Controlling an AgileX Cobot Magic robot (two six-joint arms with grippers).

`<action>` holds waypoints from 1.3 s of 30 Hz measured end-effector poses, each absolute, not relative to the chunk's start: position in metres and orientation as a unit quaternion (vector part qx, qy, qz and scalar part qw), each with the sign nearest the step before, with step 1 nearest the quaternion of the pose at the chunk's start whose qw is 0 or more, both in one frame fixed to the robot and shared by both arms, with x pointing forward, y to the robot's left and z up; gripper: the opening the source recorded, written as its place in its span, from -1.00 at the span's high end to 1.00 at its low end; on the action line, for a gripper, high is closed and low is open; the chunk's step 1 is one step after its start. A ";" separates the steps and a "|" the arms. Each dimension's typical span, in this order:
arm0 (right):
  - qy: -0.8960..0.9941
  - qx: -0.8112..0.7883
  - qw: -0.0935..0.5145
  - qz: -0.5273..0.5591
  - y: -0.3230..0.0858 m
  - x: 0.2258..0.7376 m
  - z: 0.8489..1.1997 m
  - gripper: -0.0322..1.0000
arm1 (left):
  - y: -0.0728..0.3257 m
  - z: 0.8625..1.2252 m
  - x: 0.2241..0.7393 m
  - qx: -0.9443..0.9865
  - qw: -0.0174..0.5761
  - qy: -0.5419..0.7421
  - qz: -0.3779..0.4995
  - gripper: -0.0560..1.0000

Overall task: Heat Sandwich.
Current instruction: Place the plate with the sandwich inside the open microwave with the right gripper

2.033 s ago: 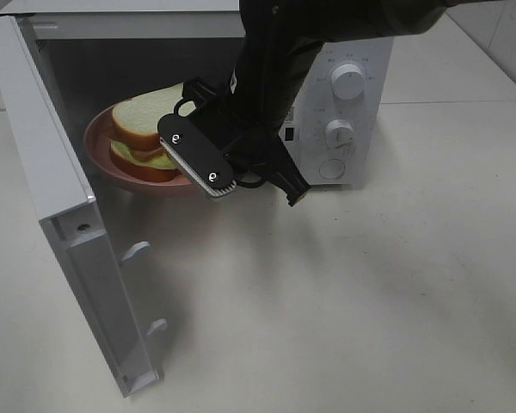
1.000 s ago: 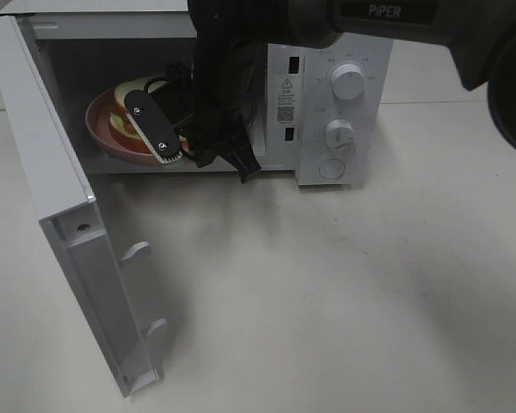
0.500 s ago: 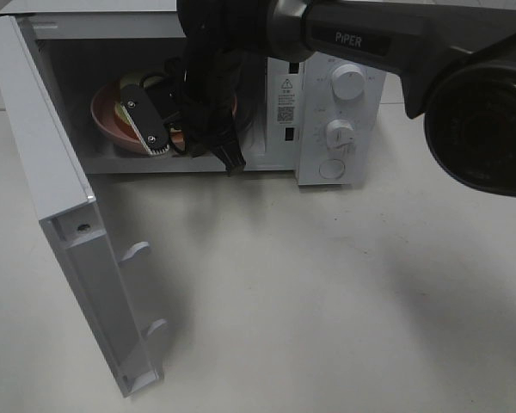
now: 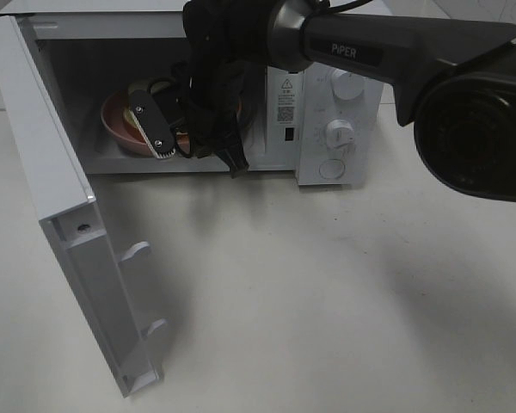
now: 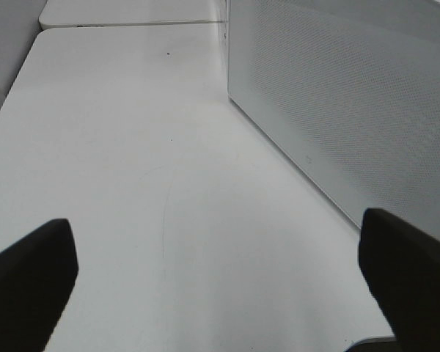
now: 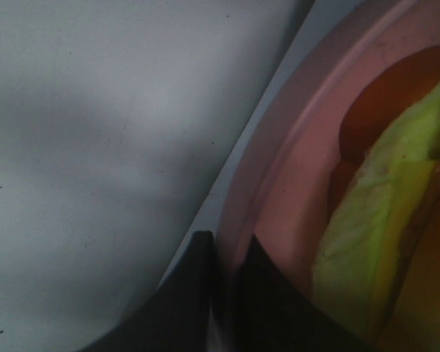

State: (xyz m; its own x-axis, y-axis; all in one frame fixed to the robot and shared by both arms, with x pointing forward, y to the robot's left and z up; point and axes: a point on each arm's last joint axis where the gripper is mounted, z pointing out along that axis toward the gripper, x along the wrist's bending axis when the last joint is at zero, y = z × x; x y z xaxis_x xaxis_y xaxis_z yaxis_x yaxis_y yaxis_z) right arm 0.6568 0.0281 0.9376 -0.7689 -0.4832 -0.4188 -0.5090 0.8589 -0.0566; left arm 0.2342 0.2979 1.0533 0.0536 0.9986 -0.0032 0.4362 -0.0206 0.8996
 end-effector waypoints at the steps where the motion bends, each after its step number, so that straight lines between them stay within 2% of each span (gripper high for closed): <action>1: 0.942 -0.258 0.214 0.030 0.027 0.658 0.937 0.78 | 0.298 1.053 0.234 0.615 0.386 0.584 0.364 -0.97; 9: 0.945 -0.236 0.226 0.024 0.024 0.663 0.935 0.60 | 0.298 1.053 0.234 0.615 0.386 0.584 0.364 -0.97; 12: 0.946 -0.222 0.235 0.031 0.025 0.664 0.936 0.36 | 0.298 1.053 0.234 0.615 0.386 0.584 0.364 -0.97; 14: 0.946 -0.218 0.237 0.033 0.025 0.664 0.936 0.31 | 0.298 1.053 0.234 0.615 0.386 0.584 0.364 -0.97; 16: 0.947 -0.204 0.244 0.041 0.026 0.665 0.938 0.11 | 0.298 1.053 0.234 0.615 0.386 0.584 0.364 -0.97; 21: 0.948 -0.188 0.251 0.050 0.027 0.667 0.940 -0.10 | 0.298 1.053 0.234 0.615 0.386 0.584 0.364 -0.97; 36: 0.948 -0.177 0.258 0.062 0.023 0.660 0.937 -0.21 | 0.298 1.053 0.234 0.615 0.386 0.584 0.364 -0.97; 39: 0.947 -0.169 0.265 0.071 0.020 0.655 0.944 -0.30 | 0.298 1.053 0.234 0.615 0.386 0.584 0.364 -0.97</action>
